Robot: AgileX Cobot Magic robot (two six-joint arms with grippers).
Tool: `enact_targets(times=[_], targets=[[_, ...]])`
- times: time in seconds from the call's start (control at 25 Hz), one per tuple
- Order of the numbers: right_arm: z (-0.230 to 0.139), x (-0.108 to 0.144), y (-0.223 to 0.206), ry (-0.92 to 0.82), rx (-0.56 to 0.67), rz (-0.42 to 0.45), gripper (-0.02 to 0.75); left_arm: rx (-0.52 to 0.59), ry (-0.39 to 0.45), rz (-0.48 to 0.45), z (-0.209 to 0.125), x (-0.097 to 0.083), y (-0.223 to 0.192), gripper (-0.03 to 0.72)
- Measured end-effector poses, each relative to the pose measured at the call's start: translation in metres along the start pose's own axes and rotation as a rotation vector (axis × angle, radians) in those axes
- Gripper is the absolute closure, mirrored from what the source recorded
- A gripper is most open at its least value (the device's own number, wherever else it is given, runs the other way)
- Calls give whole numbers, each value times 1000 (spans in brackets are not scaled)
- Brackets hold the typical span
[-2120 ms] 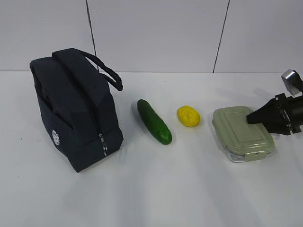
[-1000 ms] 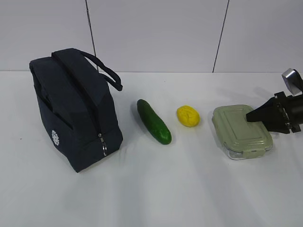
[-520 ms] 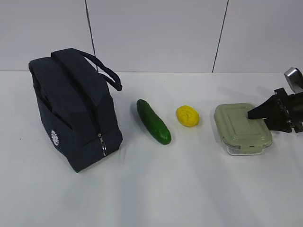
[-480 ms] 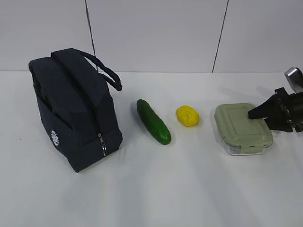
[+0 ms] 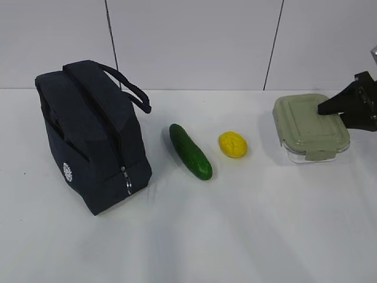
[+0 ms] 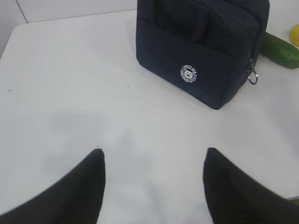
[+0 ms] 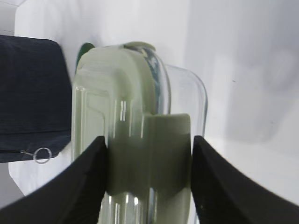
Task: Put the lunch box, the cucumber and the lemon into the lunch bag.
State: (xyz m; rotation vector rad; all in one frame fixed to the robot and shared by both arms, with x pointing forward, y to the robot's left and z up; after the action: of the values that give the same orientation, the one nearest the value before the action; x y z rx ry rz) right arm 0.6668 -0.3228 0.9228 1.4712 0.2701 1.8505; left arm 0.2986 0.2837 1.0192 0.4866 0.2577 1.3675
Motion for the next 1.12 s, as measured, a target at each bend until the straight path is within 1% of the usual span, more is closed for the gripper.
enact_targets(times=[0.12, 0.24, 0.32, 0.44, 0.56, 0.68, 0.8, 0.92, 1.12], targets=[[1, 27, 1, 33, -4, 11, 321, 4, 19, -37, 1, -6, -2, 223], [-2, 54, -6, 57, 15, 40, 321, 52, 51, -63, 5, -8, -8, 223], [-6, 71, -14, 61, 27, 75, 321, 65, 98, -72, 19, -6, -14, 223], [-9, 89, -23, 64, 37, 116, 321, 36, 167, -109, 48, -8, -25, 223], [-11, 97, -30, 67, 46, 136, 321, 13, 295, -174, 75, -13, -42, 223], [-11, 100, -31, 64, 45, 147, 321, 34, 423, -230, 94, -18, -66, 223], [-11, 102, -32, 61, 41, 155, 321, 99, 568, -278, 104, -22, -100, 223], [-11, 103, -32, 60, 40, 156, 321, 147, 704, -311, 113, -24, -132, 223], [-10, 103, -32, 70, 38, 158, 321, 204, 892, -329, 125, -23, -184, 223]])
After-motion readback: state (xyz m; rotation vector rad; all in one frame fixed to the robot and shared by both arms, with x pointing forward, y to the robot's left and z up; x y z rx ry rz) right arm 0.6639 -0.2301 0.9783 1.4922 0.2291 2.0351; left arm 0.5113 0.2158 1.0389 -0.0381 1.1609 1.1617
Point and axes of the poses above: a point on each arm's last joint axis where the gripper is mounted, y pointing back along that axis away from the gripper, x along the wrist's bending axis when the last joint is at zero, z = x × y, the point moved 8 cm from there along -y, pointing out along that axis toward the gripper, and after that the axes turned 5 degrees about -y, right-handed, at the moved point
